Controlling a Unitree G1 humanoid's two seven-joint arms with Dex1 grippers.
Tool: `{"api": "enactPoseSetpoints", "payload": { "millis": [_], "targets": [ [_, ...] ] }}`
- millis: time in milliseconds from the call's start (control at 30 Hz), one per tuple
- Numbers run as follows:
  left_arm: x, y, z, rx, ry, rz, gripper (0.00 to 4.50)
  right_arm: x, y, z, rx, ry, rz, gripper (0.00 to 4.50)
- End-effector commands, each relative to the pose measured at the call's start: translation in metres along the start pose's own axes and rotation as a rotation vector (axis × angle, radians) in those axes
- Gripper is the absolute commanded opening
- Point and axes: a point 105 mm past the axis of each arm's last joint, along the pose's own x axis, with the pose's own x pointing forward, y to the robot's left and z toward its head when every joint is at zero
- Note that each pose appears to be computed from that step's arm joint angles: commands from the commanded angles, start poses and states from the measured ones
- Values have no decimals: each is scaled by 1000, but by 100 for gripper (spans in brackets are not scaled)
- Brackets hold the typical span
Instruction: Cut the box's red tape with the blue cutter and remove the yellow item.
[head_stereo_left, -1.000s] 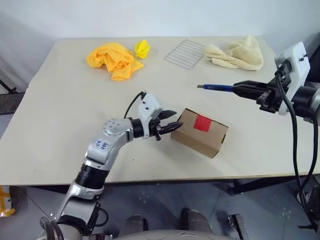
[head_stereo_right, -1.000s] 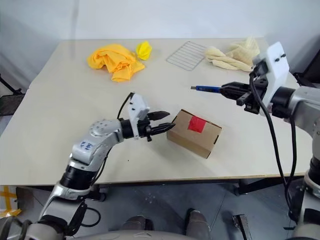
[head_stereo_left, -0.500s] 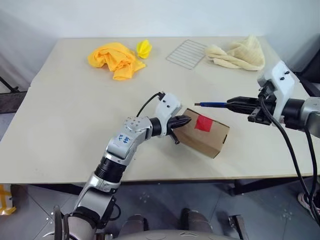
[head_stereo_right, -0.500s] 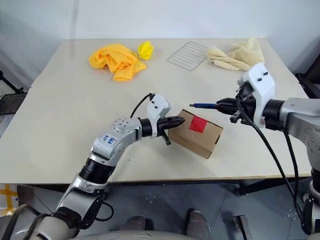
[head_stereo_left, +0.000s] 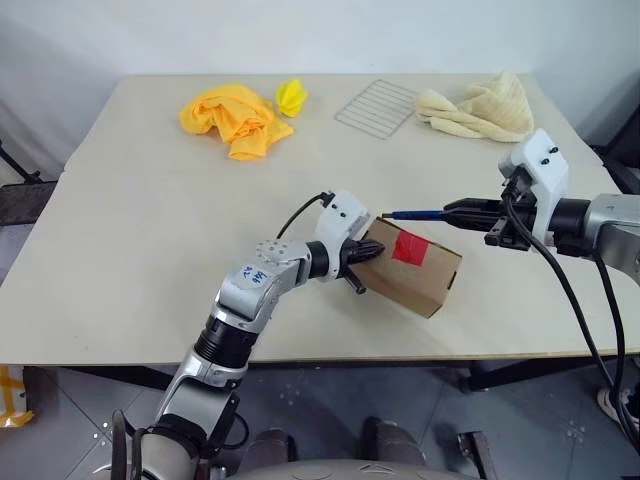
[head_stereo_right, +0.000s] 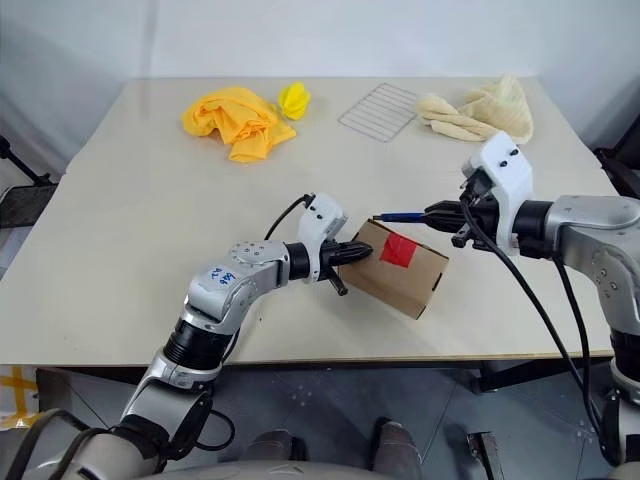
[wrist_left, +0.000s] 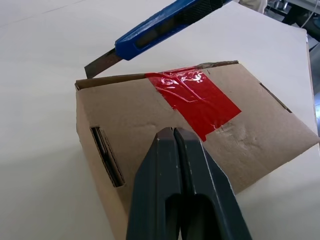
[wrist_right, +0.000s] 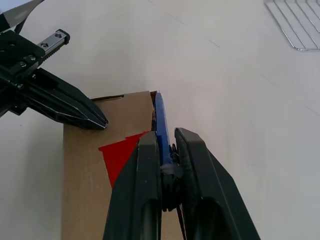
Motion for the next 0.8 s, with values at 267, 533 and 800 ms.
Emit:
{"api": "enactPoseSetpoints", "payload": {
  "millis": [267,533,800],
  "targets": [
    [-1,6,7,-11,-3,17,2,-6,-4,2,-22,-11,-24,14],
    [0,6,7,-25,12,12,2,-8,-4,-3,-33,20,-24,14],
    [1,7,4,-38,25,15,2,-15,-6,20,-38,-73,-37,14]
  ]
}}
